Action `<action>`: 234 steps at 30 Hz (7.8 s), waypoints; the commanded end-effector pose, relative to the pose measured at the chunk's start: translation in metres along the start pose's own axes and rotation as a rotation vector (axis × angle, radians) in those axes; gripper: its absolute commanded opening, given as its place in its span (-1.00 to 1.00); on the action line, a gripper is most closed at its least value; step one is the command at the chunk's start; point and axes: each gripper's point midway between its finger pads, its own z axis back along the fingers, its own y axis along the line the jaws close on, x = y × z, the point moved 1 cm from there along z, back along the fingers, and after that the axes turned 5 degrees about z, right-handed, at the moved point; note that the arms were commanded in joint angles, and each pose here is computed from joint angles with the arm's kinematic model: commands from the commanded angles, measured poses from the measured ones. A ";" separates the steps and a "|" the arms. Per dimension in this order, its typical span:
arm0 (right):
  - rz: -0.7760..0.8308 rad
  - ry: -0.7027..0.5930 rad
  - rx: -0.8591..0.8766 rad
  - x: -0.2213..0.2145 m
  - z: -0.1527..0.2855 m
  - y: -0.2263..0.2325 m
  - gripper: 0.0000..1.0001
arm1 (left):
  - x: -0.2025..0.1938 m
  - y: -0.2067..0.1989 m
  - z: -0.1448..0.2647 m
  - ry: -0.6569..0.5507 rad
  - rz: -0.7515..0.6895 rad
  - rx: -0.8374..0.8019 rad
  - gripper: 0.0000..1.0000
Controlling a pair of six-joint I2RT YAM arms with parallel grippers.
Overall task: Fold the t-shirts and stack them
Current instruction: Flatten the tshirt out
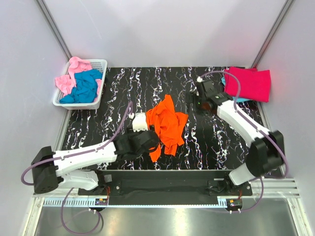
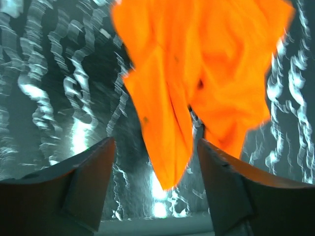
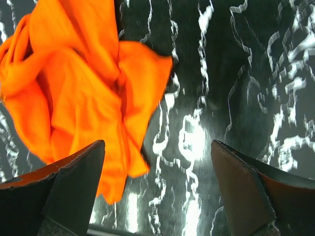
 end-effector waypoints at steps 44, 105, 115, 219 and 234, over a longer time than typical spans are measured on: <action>-0.172 -0.058 0.139 -0.067 0.027 0.002 0.67 | -0.024 -0.085 -0.048 0.086 -0.120 -0.094 -1.00; 0.108 0.221 0.125 -0.072 -0.152 0.106 -0.05 | 0.017 0.117 -0.038 -0.045 0.359 0.341 0.64; 0.057 0.206 0.121 -0.042 -0.161 0.067 -0.07 | -0.002 0.106 -0.096 0.035 0.430 0.224 -0.01; 0.003 0.321 0.211 -0.073 -0.164 0.079 -0.19 | 0.069 0.084 -0.178 -0.022 0.356 0.027 -0.07; -0.007 0.332 0.203 -0.076 -0.171 0.078 -0.20 | 0.082 0.073 -0.167 -0.038 0.346 -0.044 -0.10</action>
